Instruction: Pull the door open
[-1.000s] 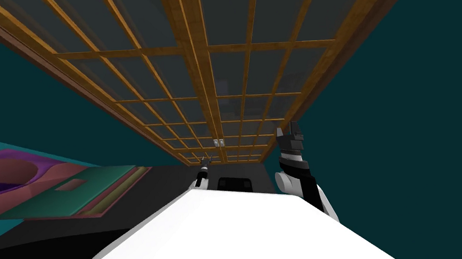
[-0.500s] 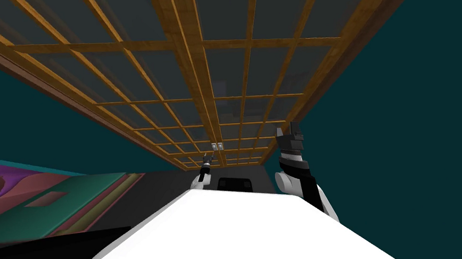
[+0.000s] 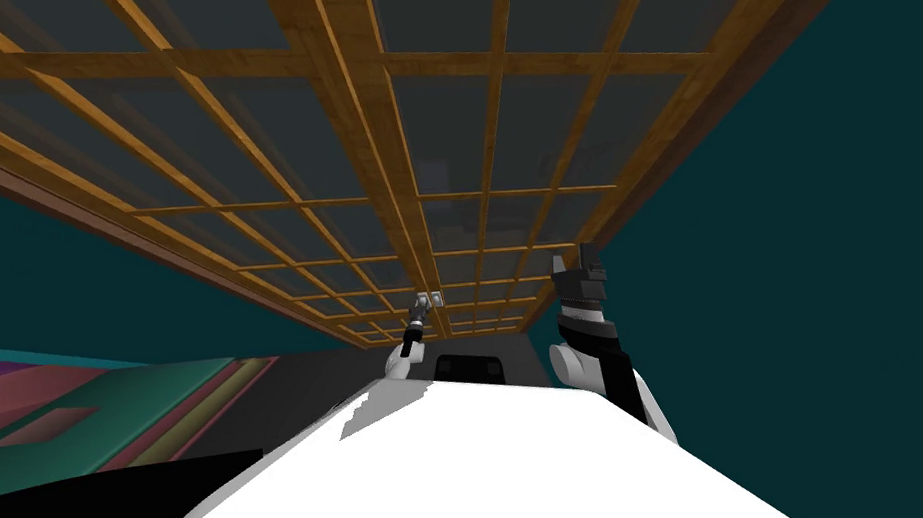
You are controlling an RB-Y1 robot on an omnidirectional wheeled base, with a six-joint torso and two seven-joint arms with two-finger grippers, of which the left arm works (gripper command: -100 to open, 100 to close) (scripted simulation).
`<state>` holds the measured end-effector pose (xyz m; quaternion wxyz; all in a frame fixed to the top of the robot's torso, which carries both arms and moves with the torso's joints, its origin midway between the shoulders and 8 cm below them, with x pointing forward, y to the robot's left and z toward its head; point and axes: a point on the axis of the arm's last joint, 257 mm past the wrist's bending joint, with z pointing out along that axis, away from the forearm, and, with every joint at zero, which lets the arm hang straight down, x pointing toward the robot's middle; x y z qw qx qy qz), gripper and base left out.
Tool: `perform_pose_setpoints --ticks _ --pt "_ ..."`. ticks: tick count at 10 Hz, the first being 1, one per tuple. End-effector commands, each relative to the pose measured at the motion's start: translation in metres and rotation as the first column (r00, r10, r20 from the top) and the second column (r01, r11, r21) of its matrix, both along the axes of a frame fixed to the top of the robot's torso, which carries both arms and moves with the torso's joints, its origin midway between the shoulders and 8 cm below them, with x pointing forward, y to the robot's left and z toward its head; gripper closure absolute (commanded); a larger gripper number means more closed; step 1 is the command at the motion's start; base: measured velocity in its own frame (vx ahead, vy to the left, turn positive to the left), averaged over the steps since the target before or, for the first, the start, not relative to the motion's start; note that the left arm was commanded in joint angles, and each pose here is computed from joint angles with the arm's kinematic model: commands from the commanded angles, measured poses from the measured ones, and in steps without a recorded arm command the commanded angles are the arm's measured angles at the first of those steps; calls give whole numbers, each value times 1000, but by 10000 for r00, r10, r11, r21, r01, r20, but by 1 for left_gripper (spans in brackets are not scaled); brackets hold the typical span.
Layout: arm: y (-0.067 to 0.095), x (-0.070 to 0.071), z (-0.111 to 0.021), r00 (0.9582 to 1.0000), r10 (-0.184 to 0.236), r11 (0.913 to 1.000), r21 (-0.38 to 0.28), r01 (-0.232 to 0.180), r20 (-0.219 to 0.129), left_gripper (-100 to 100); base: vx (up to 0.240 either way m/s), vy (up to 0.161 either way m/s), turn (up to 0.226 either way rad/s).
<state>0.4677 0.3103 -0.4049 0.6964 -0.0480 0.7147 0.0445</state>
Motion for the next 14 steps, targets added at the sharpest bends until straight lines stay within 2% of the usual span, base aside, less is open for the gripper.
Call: perform_pose_setpoints --ticks 1,5,6,10,12,14 --pt "0 0 0 10000 4 10000 -1 -4 -12 100 -25 -12 -24" --pt "0 0 0 10000 4 10000 -1 -4 -12 100 -7 -1 1" --pt "9 -11 -11 9996 150 9998 -122 -153 -256 100 -92 -12 15" --pt "21 -22 -20 9985 328 9992 -226 -338 -448 100 -126 -21 26" --pt "40 -41 -33 9953 626 9969 -434 -659 -738 100 -157 -6 27" --pt "40 -41 -33 9953 626 9969 -434 -659 -738 100 -89 -8 30"
